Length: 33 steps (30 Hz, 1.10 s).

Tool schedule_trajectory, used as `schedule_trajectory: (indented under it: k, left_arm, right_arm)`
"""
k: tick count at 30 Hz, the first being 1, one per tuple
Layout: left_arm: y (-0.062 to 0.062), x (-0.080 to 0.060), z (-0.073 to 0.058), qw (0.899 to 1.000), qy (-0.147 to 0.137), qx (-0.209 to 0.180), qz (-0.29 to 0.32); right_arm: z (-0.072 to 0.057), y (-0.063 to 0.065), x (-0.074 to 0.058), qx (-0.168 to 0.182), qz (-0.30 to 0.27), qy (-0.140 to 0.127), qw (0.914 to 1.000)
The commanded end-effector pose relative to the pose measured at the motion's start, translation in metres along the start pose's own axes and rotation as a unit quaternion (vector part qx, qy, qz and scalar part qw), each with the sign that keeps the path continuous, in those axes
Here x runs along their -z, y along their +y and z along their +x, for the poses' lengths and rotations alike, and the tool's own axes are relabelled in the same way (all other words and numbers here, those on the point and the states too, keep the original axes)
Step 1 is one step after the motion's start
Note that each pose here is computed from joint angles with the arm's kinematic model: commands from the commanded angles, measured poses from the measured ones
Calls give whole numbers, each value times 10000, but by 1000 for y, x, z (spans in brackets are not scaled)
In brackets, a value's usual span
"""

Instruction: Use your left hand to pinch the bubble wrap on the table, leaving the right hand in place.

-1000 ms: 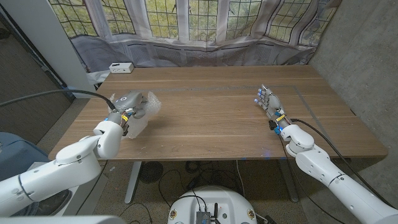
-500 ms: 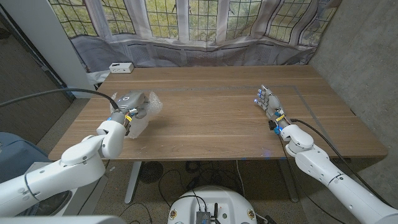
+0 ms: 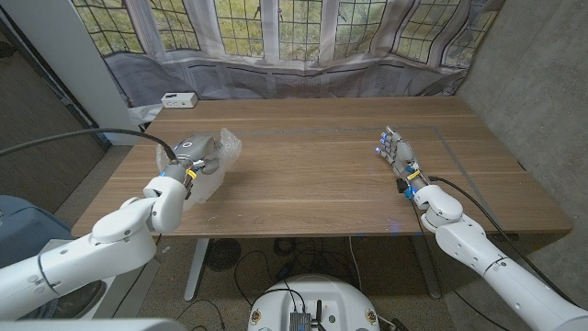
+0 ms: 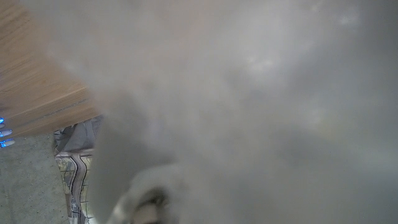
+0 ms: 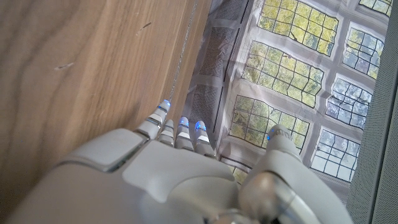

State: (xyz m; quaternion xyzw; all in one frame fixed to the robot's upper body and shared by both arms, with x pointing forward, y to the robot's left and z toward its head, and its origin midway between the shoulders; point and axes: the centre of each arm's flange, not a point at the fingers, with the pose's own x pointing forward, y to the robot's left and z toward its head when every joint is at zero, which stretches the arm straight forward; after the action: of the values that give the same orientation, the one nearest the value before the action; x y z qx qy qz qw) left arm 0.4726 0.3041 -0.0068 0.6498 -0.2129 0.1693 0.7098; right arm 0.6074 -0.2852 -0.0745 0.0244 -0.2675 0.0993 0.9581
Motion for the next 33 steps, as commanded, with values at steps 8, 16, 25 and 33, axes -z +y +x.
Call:
schedule_trajectory:
  k: [8, 16, 25, 33]
  left_arm:
    - [8, 1, 8, 9994, -82, 296, 164]
    - [7, -1, 11, 9990, -98, 353, 269]
    - [7, -1, 11, 9994, -250, 201, -117]
    - [7, 1, 11, 9987, -259, 104, -419]
  right_arm:
    - [-2, 1, 1, 30, 22, -9, 10000]
    - [-2, 1, 0, 15, 11, -6, 10000]
    - [-4, 0, 3, 50, 67, 0, 10000]
    - [-6, -1, 1, 76, 47, -36, 10000]
